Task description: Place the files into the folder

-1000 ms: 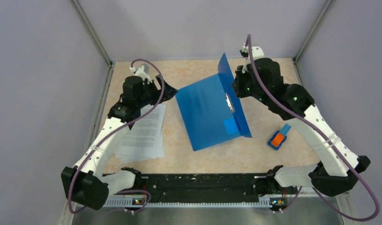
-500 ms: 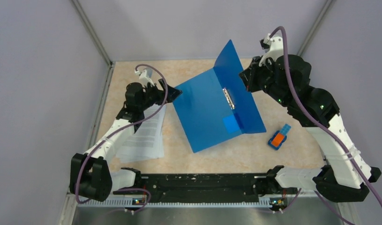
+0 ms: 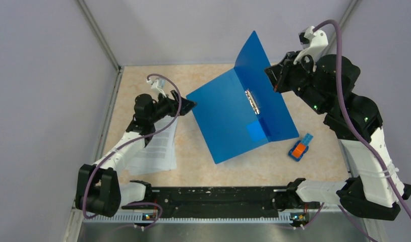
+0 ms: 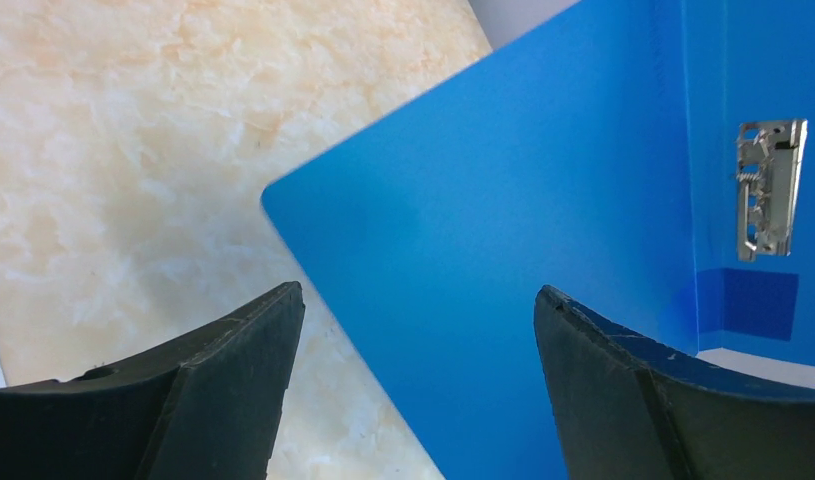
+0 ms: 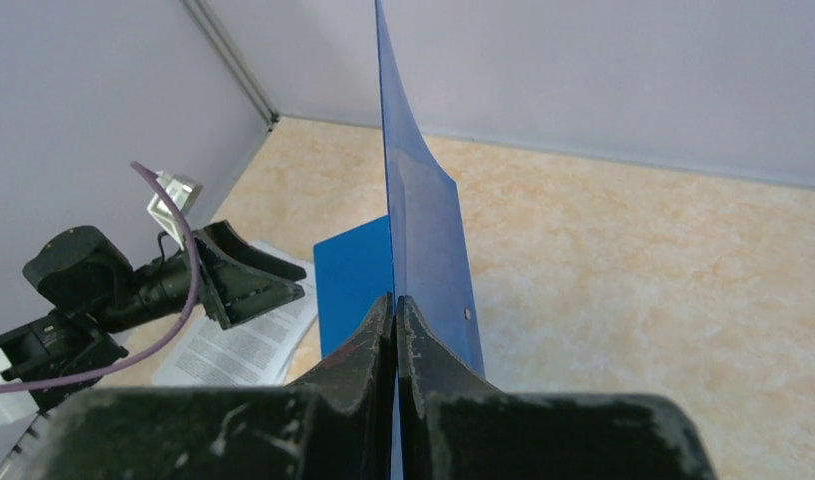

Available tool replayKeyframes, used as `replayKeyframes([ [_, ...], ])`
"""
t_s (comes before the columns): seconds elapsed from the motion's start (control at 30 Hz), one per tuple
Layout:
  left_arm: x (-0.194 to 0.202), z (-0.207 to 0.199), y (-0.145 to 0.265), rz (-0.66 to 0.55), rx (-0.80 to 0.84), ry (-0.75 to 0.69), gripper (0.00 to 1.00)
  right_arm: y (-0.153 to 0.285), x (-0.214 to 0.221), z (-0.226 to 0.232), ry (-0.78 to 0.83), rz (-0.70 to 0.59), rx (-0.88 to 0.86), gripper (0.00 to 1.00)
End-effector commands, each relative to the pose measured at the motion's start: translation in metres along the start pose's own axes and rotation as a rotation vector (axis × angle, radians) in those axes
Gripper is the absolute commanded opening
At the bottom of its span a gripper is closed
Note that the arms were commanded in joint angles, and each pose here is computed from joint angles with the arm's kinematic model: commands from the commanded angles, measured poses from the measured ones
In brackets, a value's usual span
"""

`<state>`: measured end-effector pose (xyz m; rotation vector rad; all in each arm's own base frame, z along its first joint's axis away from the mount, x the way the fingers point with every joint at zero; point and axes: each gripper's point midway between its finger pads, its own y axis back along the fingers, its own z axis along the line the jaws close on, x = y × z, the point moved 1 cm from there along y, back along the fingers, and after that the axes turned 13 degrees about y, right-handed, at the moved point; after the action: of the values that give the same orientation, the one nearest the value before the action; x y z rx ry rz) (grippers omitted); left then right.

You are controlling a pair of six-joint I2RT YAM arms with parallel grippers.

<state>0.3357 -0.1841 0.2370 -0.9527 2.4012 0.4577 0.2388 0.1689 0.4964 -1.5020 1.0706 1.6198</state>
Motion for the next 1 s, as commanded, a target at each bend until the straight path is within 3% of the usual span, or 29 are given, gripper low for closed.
replayKeyframes([
  [0.0, 0.002, -0.01, 0.004, -0.003, 0.068, -0.02, 0.9, 0.013, -0.034, -0.005, -0.026, -0.11, 0.014, 0.0],
  [0.17, 0.014, -0.006, 0.004, 0.045, 0.084, 0.013, 0.91, 0.014, -0.039, -0.005, -0.029, -0.119, 0.015, 0.0],
  [0.6, 0.039, -0.029, -0.003, 0.106, 0.316, 0.174, 0.92, 0.013, -0.045, -0.012, -0.032, -0.137, 0.058, 0.0],
  [0.97, 0.067, -0.034, -0.021, 0.15, 0.386, 0.282, 0.83, 0.017, -0.058, -0.016, -0.045, -0.166, 0.076, 0.0],
])
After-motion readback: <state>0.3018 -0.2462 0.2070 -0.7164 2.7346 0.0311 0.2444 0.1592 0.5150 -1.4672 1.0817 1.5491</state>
